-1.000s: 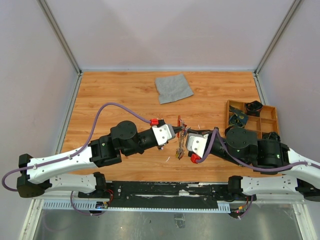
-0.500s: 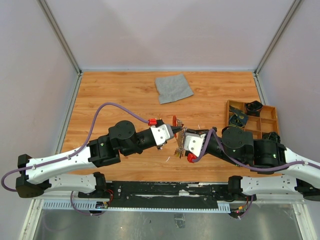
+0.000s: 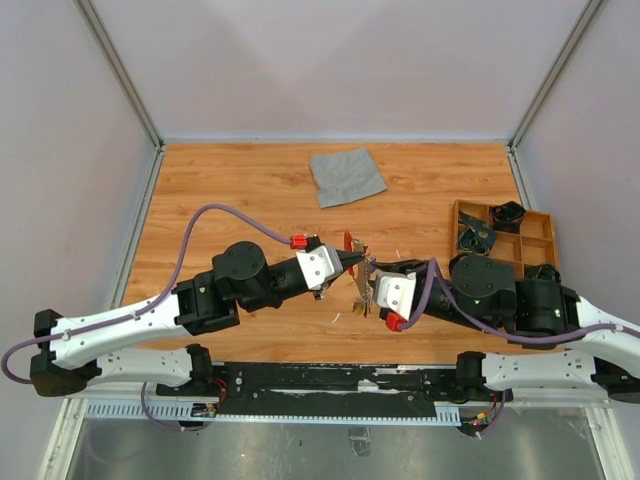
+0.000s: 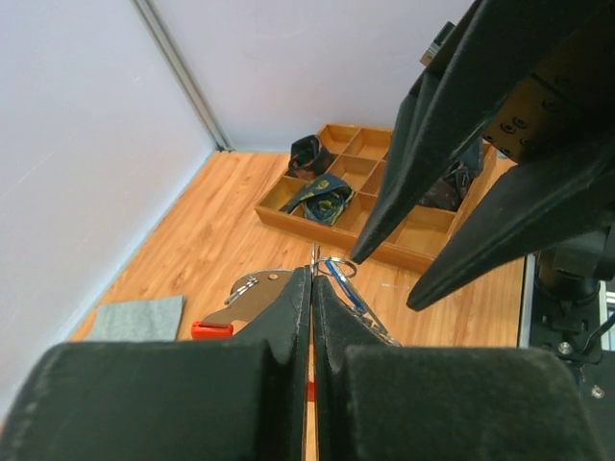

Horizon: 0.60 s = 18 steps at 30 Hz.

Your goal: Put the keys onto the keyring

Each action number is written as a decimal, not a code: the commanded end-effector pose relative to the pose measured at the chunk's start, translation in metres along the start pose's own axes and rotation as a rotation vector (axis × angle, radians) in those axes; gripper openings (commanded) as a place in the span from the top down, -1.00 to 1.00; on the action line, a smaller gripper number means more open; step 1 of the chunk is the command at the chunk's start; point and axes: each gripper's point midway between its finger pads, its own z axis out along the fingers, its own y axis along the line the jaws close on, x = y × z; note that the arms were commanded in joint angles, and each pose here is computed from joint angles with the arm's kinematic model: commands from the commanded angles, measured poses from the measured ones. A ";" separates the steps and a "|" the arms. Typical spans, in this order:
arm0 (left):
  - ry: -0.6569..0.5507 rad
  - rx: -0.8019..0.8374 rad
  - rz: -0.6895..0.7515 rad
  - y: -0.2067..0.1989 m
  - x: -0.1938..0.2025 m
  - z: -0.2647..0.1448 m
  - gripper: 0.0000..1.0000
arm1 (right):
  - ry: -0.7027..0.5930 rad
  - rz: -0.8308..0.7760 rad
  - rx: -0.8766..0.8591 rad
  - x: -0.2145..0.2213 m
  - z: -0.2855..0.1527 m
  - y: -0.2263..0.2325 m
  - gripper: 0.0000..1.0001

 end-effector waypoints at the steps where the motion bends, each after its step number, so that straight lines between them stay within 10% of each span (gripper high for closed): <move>1: -0.135 -0.026 -0.068 0.005 -0.034 -0.008 0.99 | -0.107 0.114 -0.017 -0.023 -0.020 -0.003 0.35; 9: -0.232 0.037 -0.142 -0.006 -0.048 -0.021 0.99 | -0.155 0.266 0.139 -0.023 -0.036 -0.028 0.69; 18: -0.367 0.191 -0.230 -0.033 -0.068 -0.042 0.99 | -0.343 0.336 -0.022 -0.062 -0.042 -0.007 0.64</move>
